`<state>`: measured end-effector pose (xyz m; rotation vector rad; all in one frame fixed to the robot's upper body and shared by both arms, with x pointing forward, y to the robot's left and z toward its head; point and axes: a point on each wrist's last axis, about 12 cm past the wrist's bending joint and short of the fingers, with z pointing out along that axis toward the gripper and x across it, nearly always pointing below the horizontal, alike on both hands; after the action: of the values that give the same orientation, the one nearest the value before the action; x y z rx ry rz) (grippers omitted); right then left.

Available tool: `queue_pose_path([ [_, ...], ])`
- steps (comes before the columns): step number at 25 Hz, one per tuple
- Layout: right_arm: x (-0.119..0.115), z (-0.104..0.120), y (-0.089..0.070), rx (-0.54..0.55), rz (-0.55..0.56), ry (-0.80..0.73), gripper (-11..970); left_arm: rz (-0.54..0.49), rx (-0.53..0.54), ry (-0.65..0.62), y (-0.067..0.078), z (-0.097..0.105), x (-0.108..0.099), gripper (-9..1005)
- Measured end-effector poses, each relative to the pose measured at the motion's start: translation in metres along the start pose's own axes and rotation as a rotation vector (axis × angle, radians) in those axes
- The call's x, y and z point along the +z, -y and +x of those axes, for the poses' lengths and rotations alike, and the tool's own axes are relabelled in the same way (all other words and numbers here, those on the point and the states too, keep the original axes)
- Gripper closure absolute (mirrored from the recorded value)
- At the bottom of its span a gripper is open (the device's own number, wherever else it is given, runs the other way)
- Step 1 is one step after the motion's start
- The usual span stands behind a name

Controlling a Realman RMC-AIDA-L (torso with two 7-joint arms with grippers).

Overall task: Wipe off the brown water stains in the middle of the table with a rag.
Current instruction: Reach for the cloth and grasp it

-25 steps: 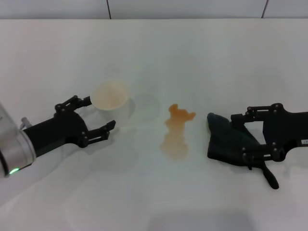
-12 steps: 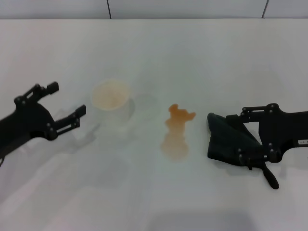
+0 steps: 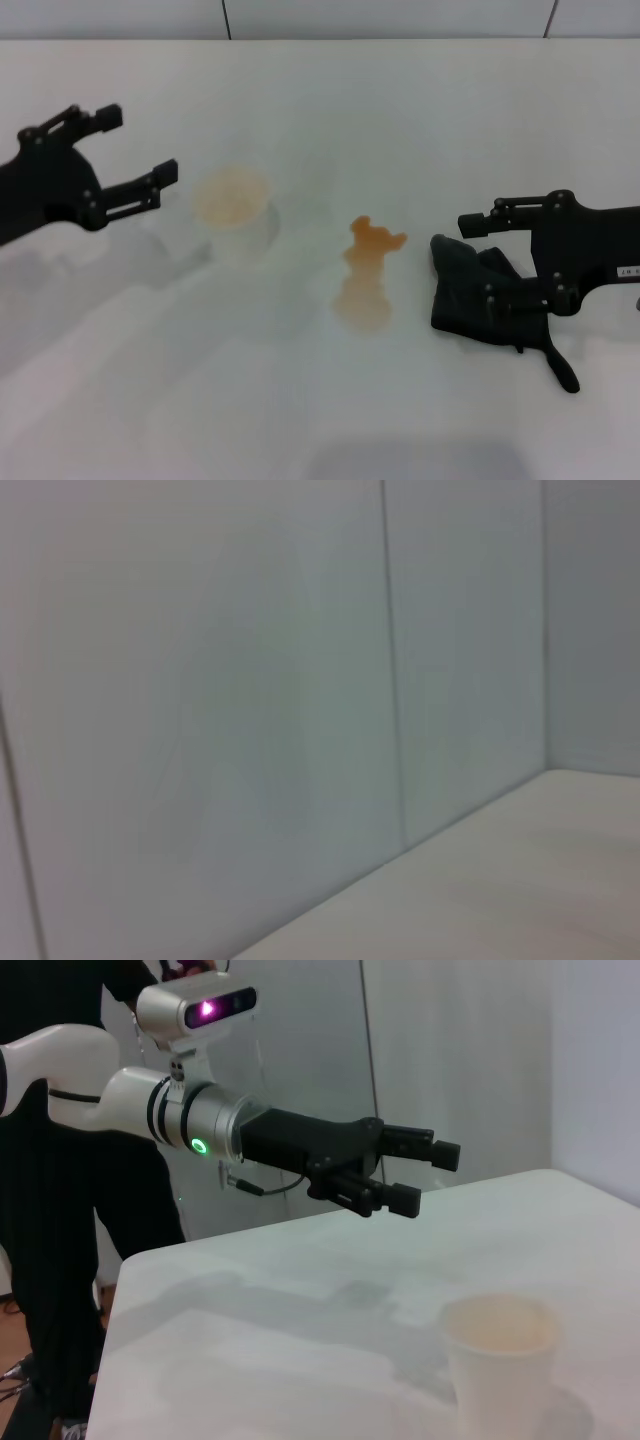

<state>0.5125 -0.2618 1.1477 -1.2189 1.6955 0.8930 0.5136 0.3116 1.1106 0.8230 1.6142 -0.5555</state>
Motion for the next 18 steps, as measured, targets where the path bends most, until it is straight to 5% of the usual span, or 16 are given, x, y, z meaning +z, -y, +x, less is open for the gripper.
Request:
queue_pose_path([
  [9, 0.0, -0.003, 0.004, 0.034, 0.028, 0.012, 240, 0.23, 0.042, -0.026, -0.019, -0.037, 0.009, 106],
  [18, 0.008, -0.003, 0.005, 0.057, 0.038, 0.004, 240, 0.442, 0.041, -0.261, -0.019, -0.045, 0.013, 106],
])
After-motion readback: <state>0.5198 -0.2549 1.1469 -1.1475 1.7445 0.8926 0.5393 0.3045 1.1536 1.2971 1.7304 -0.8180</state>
